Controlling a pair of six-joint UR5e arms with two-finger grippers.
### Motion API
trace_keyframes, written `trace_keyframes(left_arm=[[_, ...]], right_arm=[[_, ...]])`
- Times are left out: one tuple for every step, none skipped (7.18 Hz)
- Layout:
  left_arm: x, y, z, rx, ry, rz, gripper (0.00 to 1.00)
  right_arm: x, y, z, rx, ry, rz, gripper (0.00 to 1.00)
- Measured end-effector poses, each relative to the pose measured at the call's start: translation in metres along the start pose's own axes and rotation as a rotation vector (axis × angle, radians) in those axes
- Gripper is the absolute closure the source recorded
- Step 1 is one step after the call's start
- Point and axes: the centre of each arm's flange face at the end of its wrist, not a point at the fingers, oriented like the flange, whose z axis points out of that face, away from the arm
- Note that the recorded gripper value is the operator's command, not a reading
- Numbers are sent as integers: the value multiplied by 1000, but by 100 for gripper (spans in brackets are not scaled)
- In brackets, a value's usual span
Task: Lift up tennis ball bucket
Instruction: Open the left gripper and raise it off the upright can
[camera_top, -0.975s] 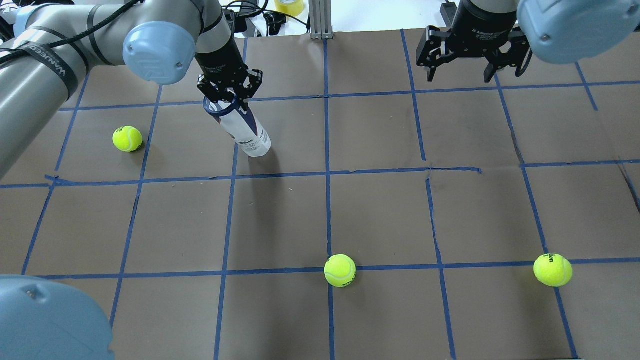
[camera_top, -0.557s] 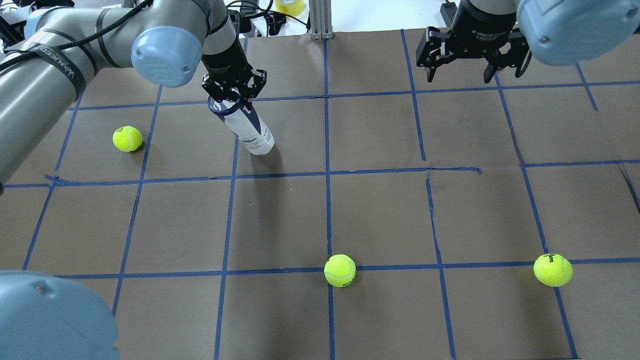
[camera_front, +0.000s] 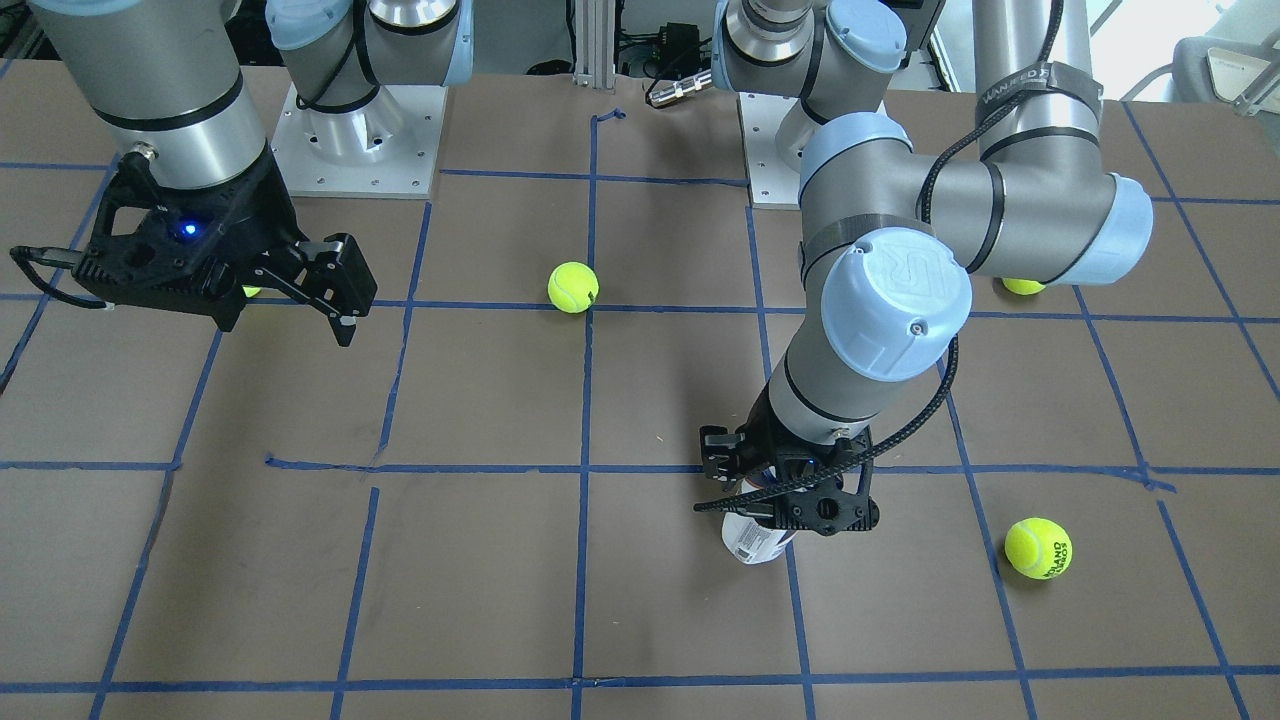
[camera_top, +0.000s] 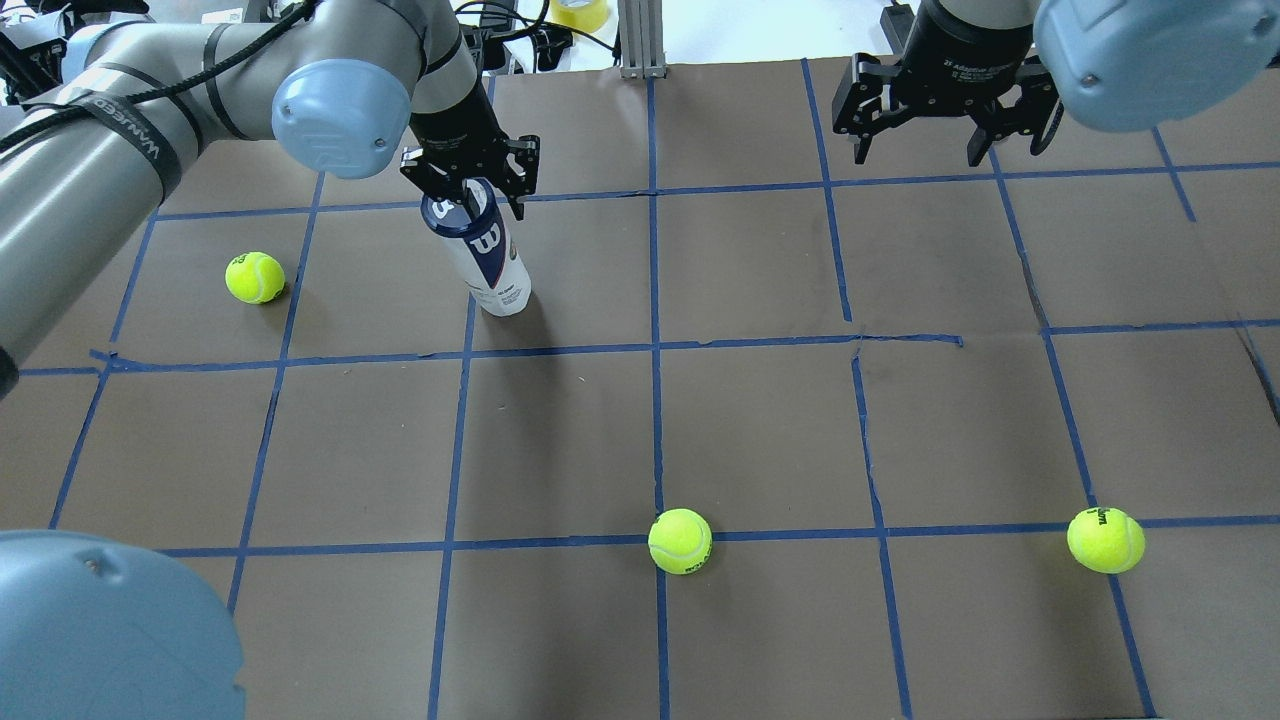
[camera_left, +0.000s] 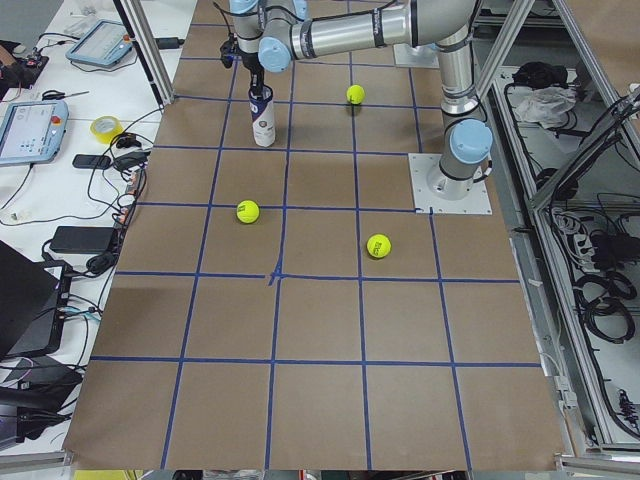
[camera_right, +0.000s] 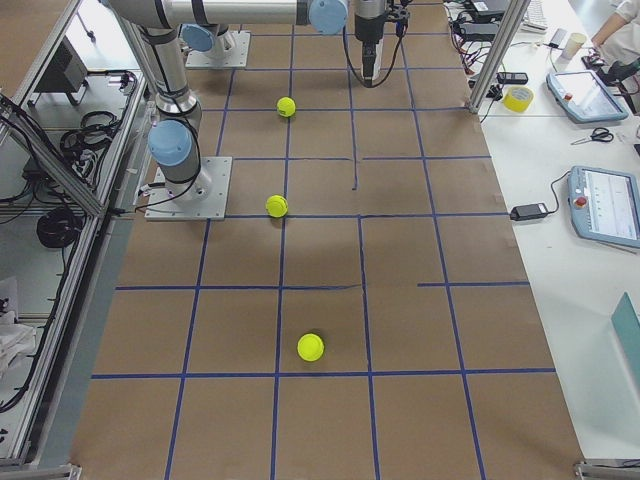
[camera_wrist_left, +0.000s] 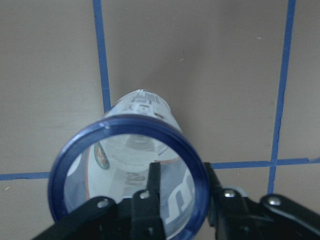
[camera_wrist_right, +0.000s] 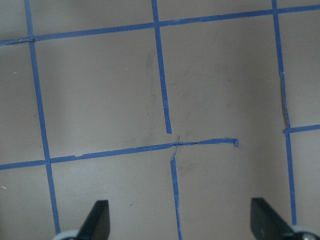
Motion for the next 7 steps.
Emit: trace_keyframes(left_arm=[[2,1,-4,7,2,-4,0],[5,4,-9,14,3,-2,0],[7,5,-13,19,4,0,0],[8,8,-18,23,3,2,0],[9,12,-28,28,2,5,0],[9,18,-43,29,0,6,0],[8,24,-64,20,-4,8,0]], right_arm=[[0,0,0,0,0,0,0],[0,0,0,-1,0,0,0],[0,0,1,-1,0,0,0],[0,0,1,-2,0,0,0],[0,0,1,-1,0,0,0],[0,0,1,-1,0,0,0],[0,0,1,-1,0,0,0]])
